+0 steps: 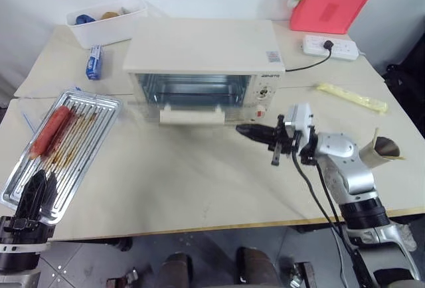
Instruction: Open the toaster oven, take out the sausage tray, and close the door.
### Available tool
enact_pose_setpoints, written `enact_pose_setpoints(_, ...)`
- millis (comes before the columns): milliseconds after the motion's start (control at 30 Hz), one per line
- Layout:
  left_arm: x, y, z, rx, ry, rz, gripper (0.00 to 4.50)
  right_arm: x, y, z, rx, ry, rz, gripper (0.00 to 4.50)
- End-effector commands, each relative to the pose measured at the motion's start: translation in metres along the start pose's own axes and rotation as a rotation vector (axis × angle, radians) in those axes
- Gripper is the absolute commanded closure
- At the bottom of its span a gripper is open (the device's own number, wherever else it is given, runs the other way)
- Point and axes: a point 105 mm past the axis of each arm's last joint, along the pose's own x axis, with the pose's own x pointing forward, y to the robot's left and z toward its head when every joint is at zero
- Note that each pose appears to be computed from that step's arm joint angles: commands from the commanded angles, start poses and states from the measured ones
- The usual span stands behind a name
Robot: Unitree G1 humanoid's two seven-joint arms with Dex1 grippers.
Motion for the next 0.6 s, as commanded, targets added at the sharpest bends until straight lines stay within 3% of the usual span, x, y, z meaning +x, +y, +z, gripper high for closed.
enact_pose_setpoints(33,-0.006,-0.006,0.011,0.014,-0.043,-0.012,3.92,0.005,-0.010,0.013,-0.008,-0.058,-0.048,4.44)
enact_pose_setpoints(233,-0.009,-0.007,0.005,0.010,0.007,-0.012,3.92,-0.002,-0.005,0.012,-0.016,-0.026,-0.021,4.44)
enact_pose_setpoints(400,-0.011,-0.006,-0.015,0.036,0.201,-0.001,3.92,-0.041,0.009,0.012,0.038,0.020,0.030,4.44)
enact_pose_setpoints(500,-0.005,-0.002,-0.035,0.026,0.361,-0.016,3.92,-0.072,0.024,0.006,0.043,0.121,0.049,3.84)
enact_pose_setpoints(600,0.003,0.004,-0.057,0.016,0.513,-0.038,3.92,-0.092,0.041,0.000,0.024,0.199,0.076,2.84)
